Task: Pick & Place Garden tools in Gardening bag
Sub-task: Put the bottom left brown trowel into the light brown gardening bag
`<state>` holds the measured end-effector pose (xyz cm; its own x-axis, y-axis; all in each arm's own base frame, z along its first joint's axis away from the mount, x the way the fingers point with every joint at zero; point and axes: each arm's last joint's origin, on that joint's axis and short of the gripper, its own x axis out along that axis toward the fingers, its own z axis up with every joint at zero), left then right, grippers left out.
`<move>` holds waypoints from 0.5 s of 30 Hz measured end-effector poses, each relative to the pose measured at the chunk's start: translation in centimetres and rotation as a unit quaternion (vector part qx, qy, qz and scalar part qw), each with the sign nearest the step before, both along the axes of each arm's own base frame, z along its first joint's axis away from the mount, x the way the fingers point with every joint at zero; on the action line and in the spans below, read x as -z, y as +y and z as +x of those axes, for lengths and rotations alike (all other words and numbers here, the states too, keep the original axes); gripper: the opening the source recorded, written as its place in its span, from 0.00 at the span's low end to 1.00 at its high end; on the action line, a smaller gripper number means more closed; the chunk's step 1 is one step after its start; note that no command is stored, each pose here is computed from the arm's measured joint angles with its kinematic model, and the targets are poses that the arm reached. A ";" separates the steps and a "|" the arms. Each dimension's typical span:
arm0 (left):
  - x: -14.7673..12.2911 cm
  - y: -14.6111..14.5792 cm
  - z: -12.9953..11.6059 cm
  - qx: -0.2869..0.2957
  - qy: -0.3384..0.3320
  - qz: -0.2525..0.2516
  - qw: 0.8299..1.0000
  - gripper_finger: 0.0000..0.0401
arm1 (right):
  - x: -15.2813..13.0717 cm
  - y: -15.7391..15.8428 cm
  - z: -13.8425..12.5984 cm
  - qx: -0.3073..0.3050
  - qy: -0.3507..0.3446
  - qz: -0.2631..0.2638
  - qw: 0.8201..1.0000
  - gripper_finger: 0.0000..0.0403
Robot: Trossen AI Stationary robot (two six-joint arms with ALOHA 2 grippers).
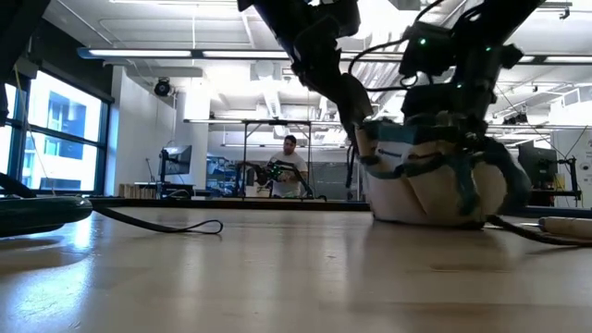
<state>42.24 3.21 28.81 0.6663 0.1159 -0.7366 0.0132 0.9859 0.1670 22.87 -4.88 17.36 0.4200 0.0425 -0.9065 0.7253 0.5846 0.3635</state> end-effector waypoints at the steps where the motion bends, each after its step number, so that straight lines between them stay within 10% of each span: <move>1: 0.0 -0.1 0.0 0.000 0.000 0.000 1.000 0.00 | 0.1 -0.3 0.2 -0.002 -0.009 0.003 1.000 0.01; 15: -0.1 -0.7 -1.3 -0.043 0.048 0.001 0.998 0.00 | 1.8 -2.5 4.1 -0.048 -0.163 0.093 0.981 0.01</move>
<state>40.94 2.46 28.93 0.5806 0.1706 -0.7961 -0.0554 0.9838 0.1705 26.94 -7.35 15.57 0.6727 0.2481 -0.6971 0.4966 0.5469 0.6740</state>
